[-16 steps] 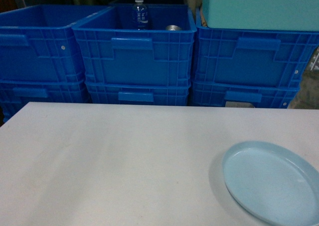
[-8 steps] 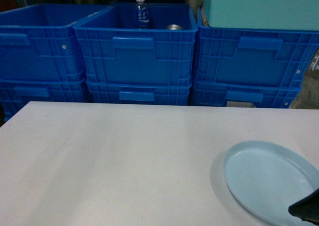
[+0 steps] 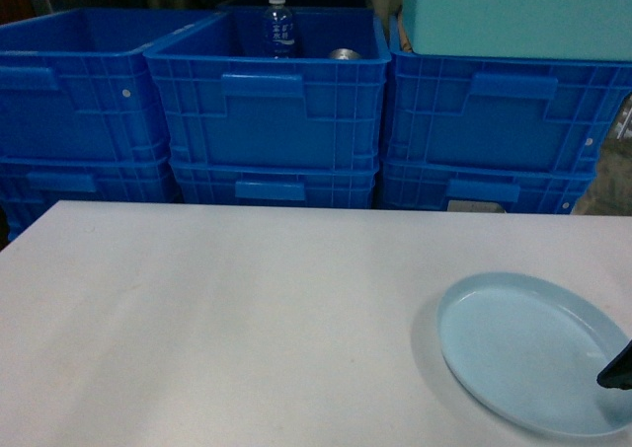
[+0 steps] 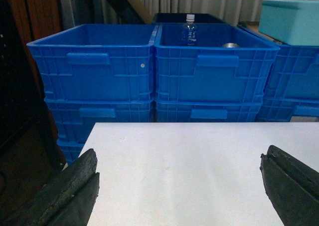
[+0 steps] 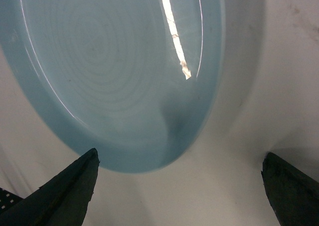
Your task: Place blue tray on left shelf second layer neatly
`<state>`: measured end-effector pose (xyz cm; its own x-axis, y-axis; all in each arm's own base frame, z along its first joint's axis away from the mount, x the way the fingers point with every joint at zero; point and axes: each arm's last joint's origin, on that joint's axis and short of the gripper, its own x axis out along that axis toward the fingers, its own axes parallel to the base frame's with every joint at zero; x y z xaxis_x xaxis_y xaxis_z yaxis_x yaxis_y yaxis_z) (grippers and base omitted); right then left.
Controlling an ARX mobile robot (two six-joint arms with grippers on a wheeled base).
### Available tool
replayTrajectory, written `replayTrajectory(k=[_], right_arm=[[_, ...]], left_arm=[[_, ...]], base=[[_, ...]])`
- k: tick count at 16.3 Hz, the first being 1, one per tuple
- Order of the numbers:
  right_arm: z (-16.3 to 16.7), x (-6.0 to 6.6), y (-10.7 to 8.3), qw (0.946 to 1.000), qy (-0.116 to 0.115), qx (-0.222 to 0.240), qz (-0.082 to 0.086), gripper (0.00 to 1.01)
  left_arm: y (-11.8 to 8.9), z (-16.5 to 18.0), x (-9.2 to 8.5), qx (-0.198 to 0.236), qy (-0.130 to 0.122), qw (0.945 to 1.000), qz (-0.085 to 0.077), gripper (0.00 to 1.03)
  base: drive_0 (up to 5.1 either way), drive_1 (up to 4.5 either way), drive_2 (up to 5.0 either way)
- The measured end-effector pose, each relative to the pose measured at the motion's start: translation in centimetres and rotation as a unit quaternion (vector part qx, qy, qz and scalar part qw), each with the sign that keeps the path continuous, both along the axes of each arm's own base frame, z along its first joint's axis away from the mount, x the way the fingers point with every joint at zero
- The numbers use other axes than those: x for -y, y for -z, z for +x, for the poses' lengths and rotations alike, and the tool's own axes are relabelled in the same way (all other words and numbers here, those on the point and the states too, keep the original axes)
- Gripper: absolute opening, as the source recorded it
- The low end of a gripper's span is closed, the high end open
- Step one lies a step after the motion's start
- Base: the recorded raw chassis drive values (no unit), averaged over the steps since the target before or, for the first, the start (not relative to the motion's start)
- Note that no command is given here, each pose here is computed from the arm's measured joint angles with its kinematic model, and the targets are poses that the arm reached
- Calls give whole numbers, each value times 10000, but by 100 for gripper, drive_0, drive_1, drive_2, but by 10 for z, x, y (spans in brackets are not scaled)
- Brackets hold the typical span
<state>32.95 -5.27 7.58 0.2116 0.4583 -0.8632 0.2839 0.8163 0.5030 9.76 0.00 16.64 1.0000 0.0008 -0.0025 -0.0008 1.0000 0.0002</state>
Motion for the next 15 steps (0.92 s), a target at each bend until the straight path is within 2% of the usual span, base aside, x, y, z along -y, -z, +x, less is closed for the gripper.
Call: replayTrajectory(k=[1,3,6,11,13,15], right_arm=[[5,-3,2,10000,-47,73,-16,98],[12,-6,3,9998,69,135,-95,98],[22,-16,4,9991,241,-108,-337,96],[20,-14,15,9971,315,-298,-624,46],[20,-14,16,9970,307,-285,-650,26],[19,-15,20,9974,304,-268,-589,1]], left_arm=[[0,0,0,0,0,10000,0,98],[0,0,0,2,0,10000,0,98],[0,0,0,0,0,10000,0,98],[0,0,0,2,2,10000,0,98],[0,0,0,2,0,10000,0,98],[0,0,0,2,2,10000,0,98]], base=[[0,0,0],[0,0,0],[0,0,0],[0,0,0],[0,0,0],[0,0,0]])
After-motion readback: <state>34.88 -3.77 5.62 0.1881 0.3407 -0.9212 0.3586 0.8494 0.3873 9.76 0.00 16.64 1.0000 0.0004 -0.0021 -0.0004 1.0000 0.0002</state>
